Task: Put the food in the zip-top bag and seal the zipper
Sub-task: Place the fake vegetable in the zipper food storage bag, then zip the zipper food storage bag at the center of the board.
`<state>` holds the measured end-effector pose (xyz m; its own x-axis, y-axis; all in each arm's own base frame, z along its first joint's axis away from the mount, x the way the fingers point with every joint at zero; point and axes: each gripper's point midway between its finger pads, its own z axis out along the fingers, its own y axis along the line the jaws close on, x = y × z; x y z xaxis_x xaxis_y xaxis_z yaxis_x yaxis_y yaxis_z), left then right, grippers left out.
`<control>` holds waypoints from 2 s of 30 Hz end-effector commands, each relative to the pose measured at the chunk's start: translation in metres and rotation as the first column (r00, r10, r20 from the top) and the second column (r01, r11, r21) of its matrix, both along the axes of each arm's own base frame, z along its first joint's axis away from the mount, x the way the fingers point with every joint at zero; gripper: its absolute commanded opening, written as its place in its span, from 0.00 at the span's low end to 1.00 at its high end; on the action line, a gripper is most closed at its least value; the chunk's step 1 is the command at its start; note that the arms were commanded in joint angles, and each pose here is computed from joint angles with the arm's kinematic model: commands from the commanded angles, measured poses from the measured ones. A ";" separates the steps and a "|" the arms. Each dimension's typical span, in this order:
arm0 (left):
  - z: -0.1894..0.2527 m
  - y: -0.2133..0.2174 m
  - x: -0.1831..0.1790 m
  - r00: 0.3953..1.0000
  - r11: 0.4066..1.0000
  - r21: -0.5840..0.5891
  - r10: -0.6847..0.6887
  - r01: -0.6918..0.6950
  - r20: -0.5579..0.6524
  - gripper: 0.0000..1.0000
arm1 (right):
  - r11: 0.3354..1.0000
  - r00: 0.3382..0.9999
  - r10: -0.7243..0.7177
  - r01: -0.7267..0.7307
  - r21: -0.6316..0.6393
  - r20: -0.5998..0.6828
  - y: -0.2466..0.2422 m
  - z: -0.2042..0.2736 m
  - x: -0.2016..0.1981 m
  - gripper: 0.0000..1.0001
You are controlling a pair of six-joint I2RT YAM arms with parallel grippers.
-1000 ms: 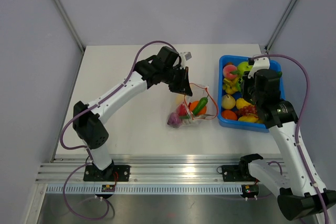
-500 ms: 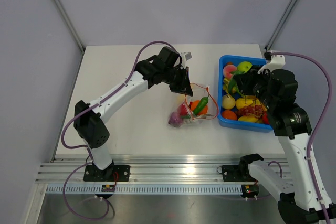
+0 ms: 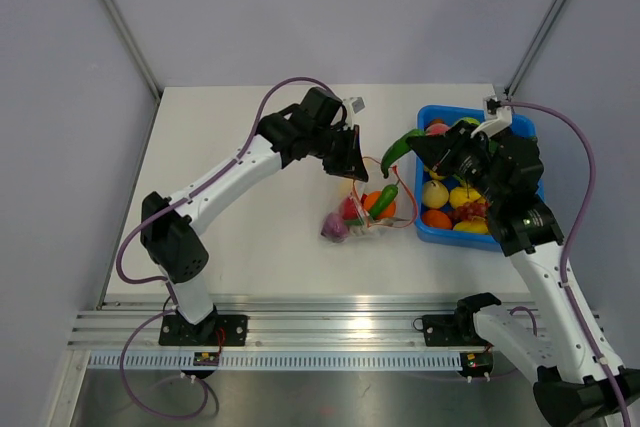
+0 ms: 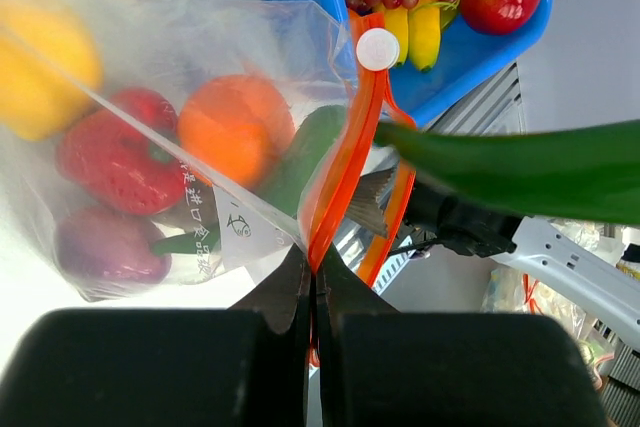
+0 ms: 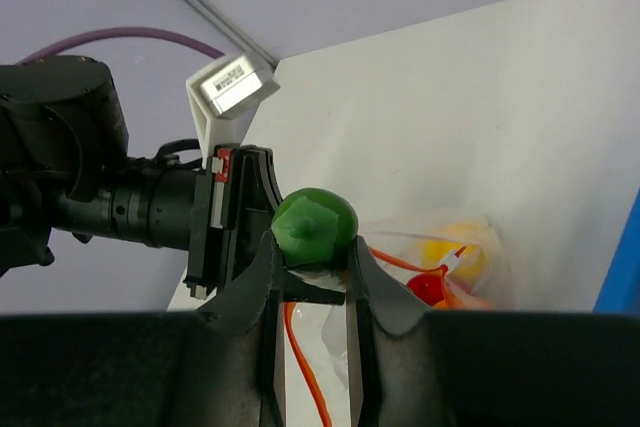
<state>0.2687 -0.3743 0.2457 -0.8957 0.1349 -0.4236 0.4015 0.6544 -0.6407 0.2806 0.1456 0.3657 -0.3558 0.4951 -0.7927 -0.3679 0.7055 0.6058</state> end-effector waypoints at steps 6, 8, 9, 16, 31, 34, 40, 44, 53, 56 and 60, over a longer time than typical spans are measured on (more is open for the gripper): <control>0.037 -0.011 0.009 0.998 0.997 -0.081 0.002 0.004 0.070 0.00 | 0.997 0.998 0.063 -0.064 0.038 0.007 0.033 -0.015 -0.002 0.00; 0.039 -0.011 0.009 0.997 0.997 -0.082 0.002 0.004 0.074 0.00 | 0.998 0.999 0.050 -0.049 0.029 -0.015 0.035 -0.028 0.002 0.00; 0.039 -0.011 0.009 0.997 0.996 -0.084 0.001 0.005 0.075 0.00 | 0.999 0.999 0.047 -0.046 0.027 -0.013 0.036 -0.030 0.003 0.00; 0.046 -0.016 0.006 0.998 0.993 -0.118 -0.021 0.029 0.066 0.00 | 0.995 0.997 0.049 -0.054 -0.080 -0.064 0.061 -0.080 0.010 0.00; 0.050 -0.010 0.013 0.998 0.989 -0.148 -0.011 0.020 0.061 0.00 | 0.951 0.982 0.106 -0.145 -0.272 -0.154 0.075 -0.118 -0.007 0.28; 0.051 -0.012 0.014 0.999 0.987 -0.161 -0.015 0.023 0.052 0.00 | 0.947 0.981 0.106 -0.149 -0.285 -0.162 0.072 -0.118 -0.011 0.29; 0.051 -0.015 0.014 0.998 0.985 -0.171 -0.022 0.031 0.053 0.00 | 0.927 0.977 0.064 -0.134 -0.352 -0.203 0.062 -0.118 -0.010 0.65; 0.050 -0.012 0.013 0.998 0.986 -0.162 -0.023 0.033 0.060 0.00 | 0.921 0.986 0.011 -0.075 -0.383 -0.165 0.045 -0.100 -0.014 0.75; 0.047 -0.009 0.011 0.997 0.987 -0.152 -0.036 0.046 0.072 0.00 | 0.866 0.976 -0.177 0.091 -0.491 -0.131 -0.007 -0.094 -0.023 0.76; 0.048 -0.007 0.010 0.996 0.988 -0.148 -0.040 0.051 0.080 0.00 | 0.847 0.965 -0.178 0.050 -0.530 -0.194 -0.006 -0.117 -0.024 0.76; 0.048 -0.005 0.008 0.995 0.988 -0.143 -0.051 0.063 0.089 0.00 | 0.822 0.941 -0.219 0.036 -0.569 -0.257 -0.009 -0.150 -0.022 0.74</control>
